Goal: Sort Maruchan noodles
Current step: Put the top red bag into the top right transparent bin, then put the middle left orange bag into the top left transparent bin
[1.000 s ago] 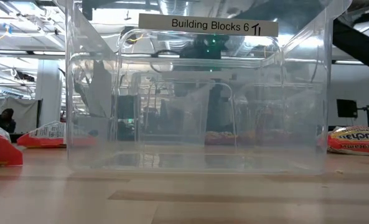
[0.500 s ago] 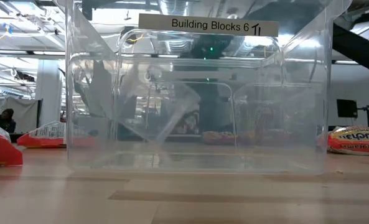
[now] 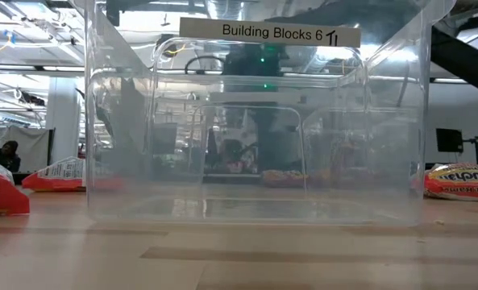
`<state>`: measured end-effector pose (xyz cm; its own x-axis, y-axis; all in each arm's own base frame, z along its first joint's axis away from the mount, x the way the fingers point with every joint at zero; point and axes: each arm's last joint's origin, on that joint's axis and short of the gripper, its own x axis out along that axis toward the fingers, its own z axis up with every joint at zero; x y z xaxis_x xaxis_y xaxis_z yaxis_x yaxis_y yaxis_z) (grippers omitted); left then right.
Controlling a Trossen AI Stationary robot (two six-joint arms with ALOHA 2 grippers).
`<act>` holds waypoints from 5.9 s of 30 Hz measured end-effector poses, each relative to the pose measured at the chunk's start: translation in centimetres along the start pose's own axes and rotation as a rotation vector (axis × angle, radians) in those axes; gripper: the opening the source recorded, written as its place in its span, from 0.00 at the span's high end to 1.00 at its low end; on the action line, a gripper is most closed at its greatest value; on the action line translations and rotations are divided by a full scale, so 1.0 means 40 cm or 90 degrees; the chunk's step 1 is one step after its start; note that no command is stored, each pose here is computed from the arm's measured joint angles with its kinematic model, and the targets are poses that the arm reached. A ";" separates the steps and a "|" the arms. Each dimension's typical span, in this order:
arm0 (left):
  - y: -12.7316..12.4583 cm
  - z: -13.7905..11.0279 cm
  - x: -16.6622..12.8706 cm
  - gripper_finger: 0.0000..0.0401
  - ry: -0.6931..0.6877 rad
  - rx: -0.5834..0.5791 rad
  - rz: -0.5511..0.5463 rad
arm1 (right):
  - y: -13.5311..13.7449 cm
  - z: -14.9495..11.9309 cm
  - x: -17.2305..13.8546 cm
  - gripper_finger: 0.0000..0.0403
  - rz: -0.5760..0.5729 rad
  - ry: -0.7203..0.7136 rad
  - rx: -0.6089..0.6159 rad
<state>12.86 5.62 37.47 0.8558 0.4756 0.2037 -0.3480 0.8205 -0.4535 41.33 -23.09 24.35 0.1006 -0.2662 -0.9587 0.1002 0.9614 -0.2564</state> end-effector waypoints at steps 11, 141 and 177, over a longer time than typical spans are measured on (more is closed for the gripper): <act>0.000 0.000 0.000 0.40 0.000 -0.001 0.000 | -0.018 -0.019 0.027 0.36 -0.006 0.032 0.143; 0.002 -0.055 -0.031 0.42 0.434 -0.034 0.027 | 0.148 -0.523 -0.488 0.34 0.237 -0.636 0.440; 0.135 -0.492 -0.109 0.46 0.782 0.075 0.431 | 0.147 -0.522 -0.490 0.34 0.229 -0.641 0.436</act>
<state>14.79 1.74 17.05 0.2747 0.2568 -0.9266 -0.7982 0.5982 -0.0708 19.27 -10.76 39.04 0.9035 -0.2231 -0.3659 0.3697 0.8376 0.4023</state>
